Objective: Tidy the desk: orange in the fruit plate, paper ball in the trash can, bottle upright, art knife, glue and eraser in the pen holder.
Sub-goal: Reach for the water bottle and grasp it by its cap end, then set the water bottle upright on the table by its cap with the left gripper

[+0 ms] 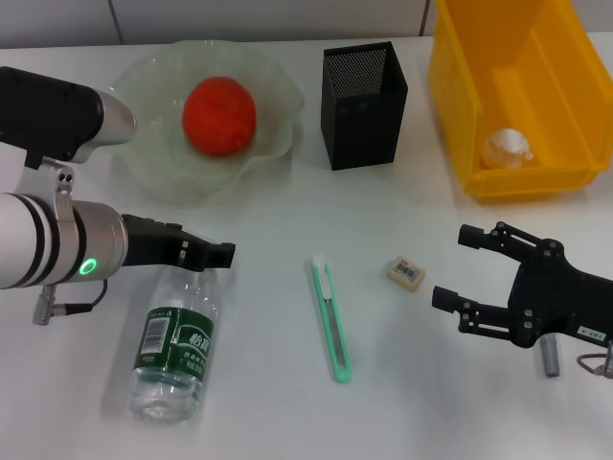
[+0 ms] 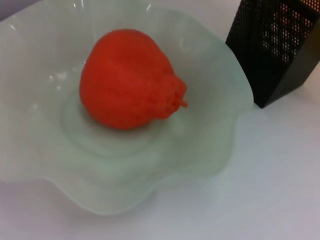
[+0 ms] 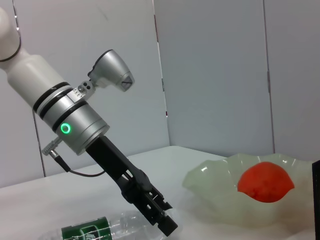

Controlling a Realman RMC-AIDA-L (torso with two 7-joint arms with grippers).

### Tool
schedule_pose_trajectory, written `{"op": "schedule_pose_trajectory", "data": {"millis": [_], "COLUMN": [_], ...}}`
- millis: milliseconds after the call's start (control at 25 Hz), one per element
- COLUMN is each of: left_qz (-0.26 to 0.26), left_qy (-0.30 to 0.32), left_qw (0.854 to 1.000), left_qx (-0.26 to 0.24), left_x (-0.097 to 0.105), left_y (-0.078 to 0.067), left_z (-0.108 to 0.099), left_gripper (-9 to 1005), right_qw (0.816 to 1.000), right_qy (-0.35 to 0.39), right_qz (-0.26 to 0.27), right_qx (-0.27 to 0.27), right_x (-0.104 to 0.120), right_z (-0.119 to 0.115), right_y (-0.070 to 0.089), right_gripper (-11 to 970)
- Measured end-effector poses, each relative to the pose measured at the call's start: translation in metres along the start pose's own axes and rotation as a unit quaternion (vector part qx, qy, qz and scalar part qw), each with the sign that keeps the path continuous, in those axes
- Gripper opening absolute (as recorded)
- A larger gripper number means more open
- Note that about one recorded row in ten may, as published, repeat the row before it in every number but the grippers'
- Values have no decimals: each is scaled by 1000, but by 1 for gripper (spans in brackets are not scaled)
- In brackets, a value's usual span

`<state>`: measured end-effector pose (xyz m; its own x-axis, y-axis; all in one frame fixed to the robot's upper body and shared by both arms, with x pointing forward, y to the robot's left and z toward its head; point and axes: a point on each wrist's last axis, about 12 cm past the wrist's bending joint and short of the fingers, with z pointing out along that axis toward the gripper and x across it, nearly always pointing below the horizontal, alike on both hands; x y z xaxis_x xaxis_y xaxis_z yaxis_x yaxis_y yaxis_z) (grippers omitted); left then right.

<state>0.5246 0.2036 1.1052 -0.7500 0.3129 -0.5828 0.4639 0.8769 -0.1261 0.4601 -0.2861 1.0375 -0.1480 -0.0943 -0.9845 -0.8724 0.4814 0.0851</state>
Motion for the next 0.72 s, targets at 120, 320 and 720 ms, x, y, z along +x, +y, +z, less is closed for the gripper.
{"op": "schedule_pose_trajectory", "data": {"millis": [120,320,720], "left_qz": [2,7,32], "left_qy": [13,27,39], "left_qw": [1000,1000,999], "left_qx": [4,9,4], "left_x": [0,-2,-4], "left_y": [0,-2,-5], "left_z": [3,8,5], "left_gripper": [770,625,453], "right_qw": [1000,1000,1000], "right_qy": [1,2,2], "right_qz": [1,5,10], "right_qx": [1,3,2], "right_x": [0,1,1], "right_z": [0,0,0], "right_y": [0,-1,0], "right_gripper": [853,852,853]}}
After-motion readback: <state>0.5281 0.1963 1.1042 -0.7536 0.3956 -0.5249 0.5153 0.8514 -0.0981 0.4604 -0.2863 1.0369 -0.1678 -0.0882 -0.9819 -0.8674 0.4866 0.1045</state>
